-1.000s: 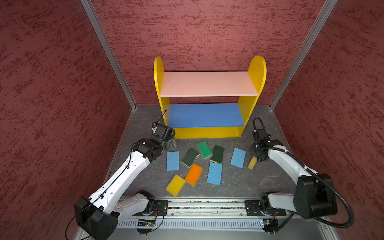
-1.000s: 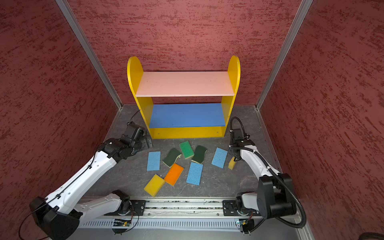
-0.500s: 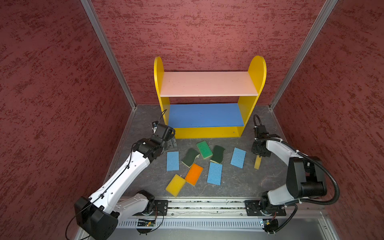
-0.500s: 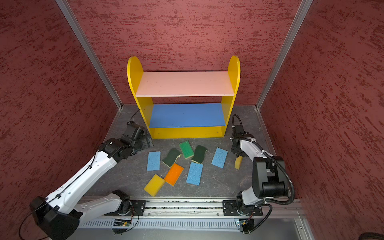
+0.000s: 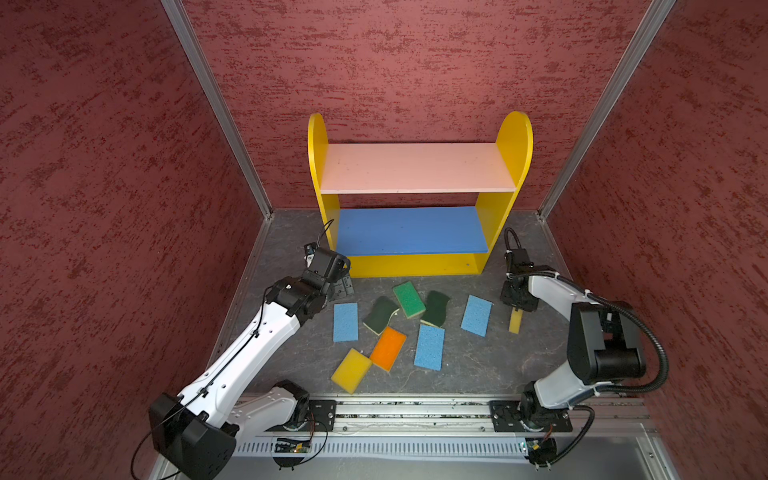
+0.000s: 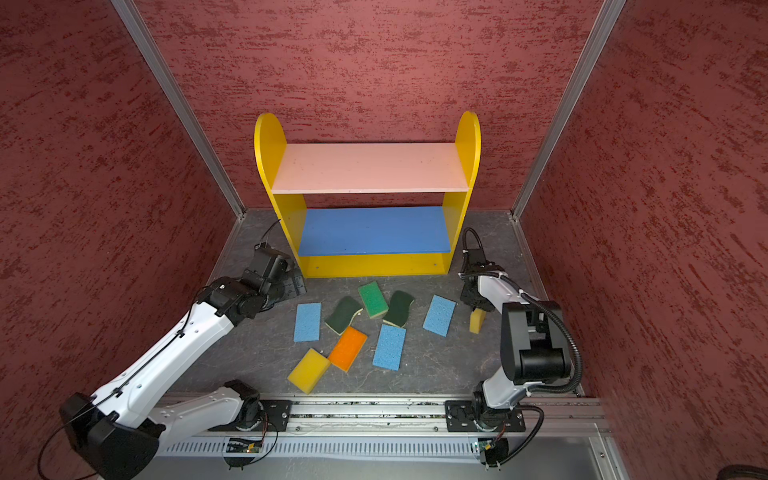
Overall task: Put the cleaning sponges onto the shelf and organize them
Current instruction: 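Lower the yellow sponge with the right gripper beside the blue sponge near the shelf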
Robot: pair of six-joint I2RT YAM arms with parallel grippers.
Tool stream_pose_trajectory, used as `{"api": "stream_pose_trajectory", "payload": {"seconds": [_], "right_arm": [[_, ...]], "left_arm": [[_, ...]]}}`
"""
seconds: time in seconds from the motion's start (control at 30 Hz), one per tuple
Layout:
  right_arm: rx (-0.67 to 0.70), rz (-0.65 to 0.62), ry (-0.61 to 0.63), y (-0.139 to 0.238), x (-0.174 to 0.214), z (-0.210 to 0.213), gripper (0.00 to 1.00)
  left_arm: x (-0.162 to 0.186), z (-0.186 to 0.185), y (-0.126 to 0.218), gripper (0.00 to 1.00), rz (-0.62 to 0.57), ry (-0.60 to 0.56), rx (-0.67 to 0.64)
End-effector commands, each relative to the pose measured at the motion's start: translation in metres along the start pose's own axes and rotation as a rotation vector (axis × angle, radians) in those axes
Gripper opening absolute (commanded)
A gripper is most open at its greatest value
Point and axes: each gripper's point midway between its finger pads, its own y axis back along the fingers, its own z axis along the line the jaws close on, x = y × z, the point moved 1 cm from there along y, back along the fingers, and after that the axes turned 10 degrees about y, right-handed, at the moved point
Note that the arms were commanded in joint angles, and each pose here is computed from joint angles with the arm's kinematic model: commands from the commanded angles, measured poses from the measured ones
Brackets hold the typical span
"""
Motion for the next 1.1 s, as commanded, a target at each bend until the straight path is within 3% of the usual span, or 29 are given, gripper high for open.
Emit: {"api": "stream_pose_trajectory", "payload": {"seconds": [0.0,0.07,0.2,0.63,0.83,1.07], "right_arm": [[-0.026,-0.052,-0.022,0.016,-0.016,0.001,0.45],[-0.03,-0.058,-0.011,0.018,-0.016,0.002,0.45],[-0.048,-0.056,0.013,0.019,-0.014,0.007,0.35],[0.014,0.021,0.165,0.001,0.012,0.024,0.31],[0.024,0.021,0.203,0.001,0.018,0.034,0.47],[0.018,-0.002,0.216,0.011,0.014,0.043,0.53]], "left_arm": [[-0.002,0.001,0.005,0.95,-0.015,0.014,0.001],[-0.002,0.0,0.006,0.94,-0.014,0.014,0.003],[-0.002,-0.002,0.007,0.94,-0.015,0.014,0.007],[-0.002,0.002,0.018,0.94,-0.03,0.014,0.001],[-0.002,0.004,0.024,0.94,-0.041,0.014,0.002],[-0.004,0.006,0.032,0.94,-0.052,0.018,0.005]]}}
